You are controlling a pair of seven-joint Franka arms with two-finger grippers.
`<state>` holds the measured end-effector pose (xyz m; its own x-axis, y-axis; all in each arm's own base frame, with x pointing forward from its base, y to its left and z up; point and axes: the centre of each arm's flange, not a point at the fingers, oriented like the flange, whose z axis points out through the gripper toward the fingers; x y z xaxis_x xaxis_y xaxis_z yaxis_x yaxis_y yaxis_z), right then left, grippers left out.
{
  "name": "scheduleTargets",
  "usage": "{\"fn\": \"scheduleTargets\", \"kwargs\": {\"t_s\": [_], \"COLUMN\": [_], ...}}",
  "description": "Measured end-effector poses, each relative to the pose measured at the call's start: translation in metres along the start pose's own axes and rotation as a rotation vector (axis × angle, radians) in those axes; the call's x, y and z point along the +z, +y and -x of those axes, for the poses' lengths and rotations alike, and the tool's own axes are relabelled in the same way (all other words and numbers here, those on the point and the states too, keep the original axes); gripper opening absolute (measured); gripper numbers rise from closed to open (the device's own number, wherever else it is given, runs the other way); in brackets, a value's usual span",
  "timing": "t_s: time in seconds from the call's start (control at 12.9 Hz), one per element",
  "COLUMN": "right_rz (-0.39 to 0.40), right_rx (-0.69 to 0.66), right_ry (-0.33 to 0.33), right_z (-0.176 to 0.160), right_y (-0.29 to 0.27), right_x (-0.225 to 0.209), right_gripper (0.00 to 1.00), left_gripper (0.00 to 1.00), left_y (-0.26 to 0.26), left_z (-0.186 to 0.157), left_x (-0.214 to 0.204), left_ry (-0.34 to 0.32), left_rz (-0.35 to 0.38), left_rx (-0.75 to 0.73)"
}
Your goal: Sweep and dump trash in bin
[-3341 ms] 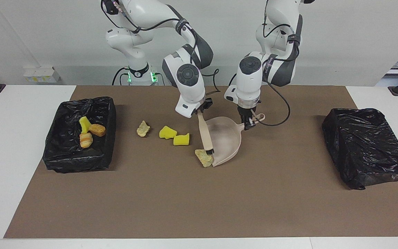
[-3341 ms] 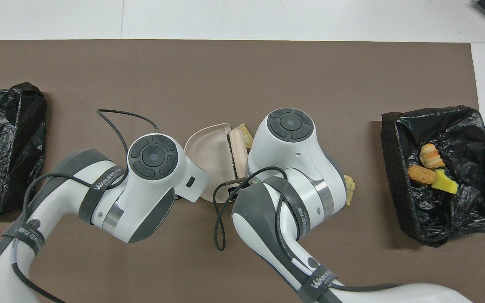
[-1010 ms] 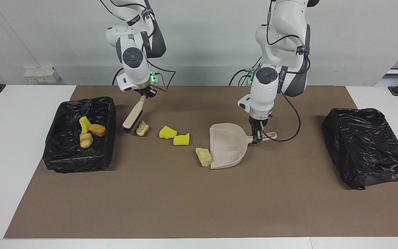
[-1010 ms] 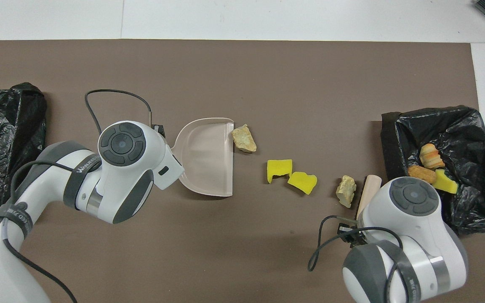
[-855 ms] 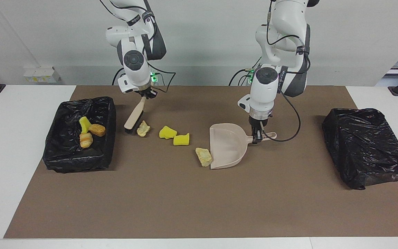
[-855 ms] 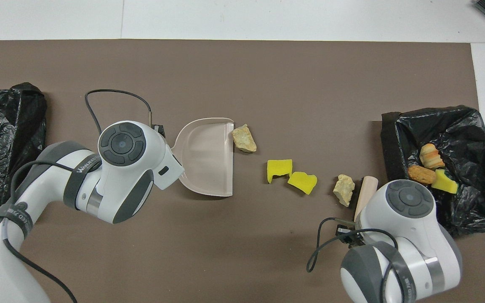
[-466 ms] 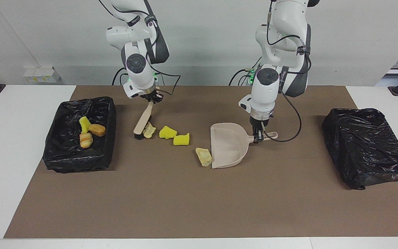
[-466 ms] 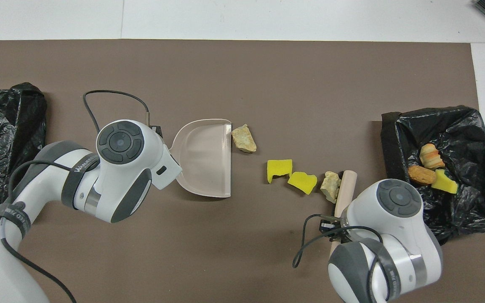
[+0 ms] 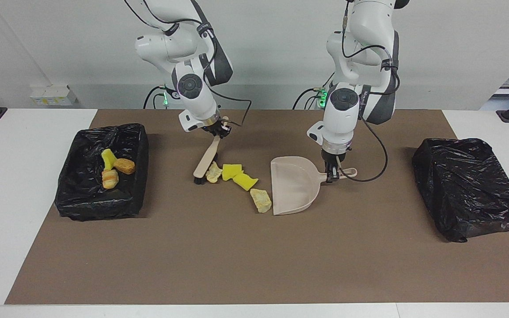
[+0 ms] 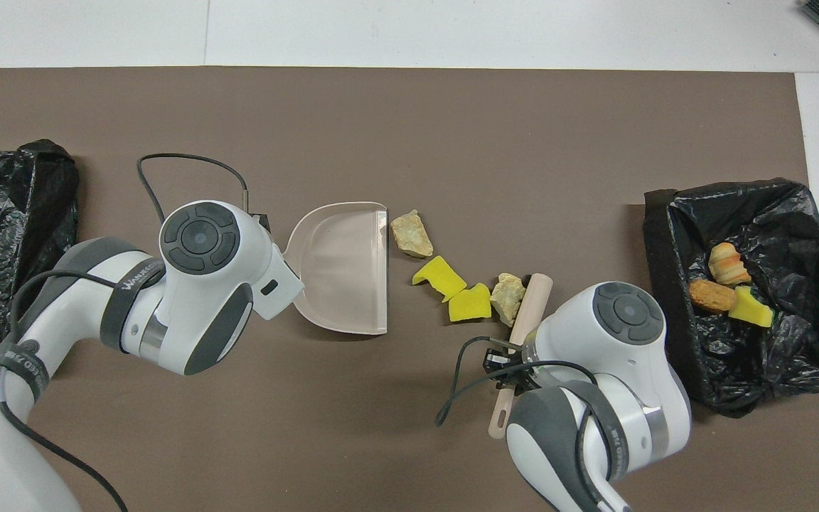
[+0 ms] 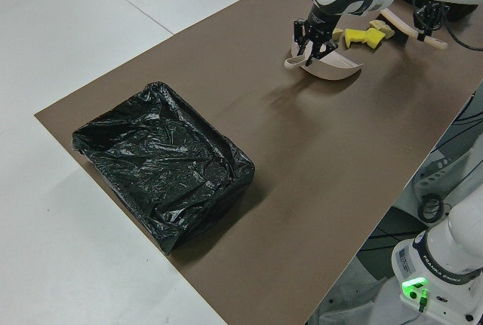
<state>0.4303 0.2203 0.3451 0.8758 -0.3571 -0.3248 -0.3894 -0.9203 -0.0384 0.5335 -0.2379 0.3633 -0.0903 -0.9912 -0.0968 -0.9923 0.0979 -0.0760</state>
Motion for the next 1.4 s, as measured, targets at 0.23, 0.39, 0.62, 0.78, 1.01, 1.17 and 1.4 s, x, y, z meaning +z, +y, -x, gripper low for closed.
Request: {"fn": "scheduleTargets", "kwargs": {"t_s": [0.23, 0.39, 0.62, 0.78, 1.01, 1.17, 1.4], "right_rz": [-0.031, -0.046, -0.097, -0.147, -0.210, -0.214, -0.196], "right_rx": [0.003, -0.020, -0.061, -0.079, -0.168, -0.245, -0.305], "right_ry": [0.005, 0.002, -0.010, -0.019, 0.012, 0.001, -0.018], "right_z": [-0.006, -0.012, -0.011, 0.000, 0.032, 0.060, 0.066], "right_y": [-0.052, -0.086, -0.134, -0.161, -0.194, -0.209, -0.207], "right_x": [0.005, 0.007, 0.005, 0.007, 0.014, 0.020, 0.015], "right_gripper": [0.25, 0.25, 0.25, 0.25, 0.25, 0.25, 0.25], "left_gripper": [0.33, 0.33, 0.33, 0.33, 0.33, 0.33, 0.33], "left_y": [0.000, 0.000, 0.000, 0.000, 0.000, 0.000, -0.001], "left_z": [0.000, 0.000, 0.000, 0.000, 0.000, 0.001, 0.007], "left_x": [0.000, 0.000, 0.000, 0.000, 0.000, 0.001, 0.002], "left_ry": [0.000, -0.001, -0.001, -0.001, -0.001, -0.002, -0.004], "left_rz": [0.001, 0.001, 0.002, 0.003, 0.003, 0.005, 0.007], "left_rx": [0.000, 0.000, 0.000, 0.000, 0.000, -0.001, 0.041]}}
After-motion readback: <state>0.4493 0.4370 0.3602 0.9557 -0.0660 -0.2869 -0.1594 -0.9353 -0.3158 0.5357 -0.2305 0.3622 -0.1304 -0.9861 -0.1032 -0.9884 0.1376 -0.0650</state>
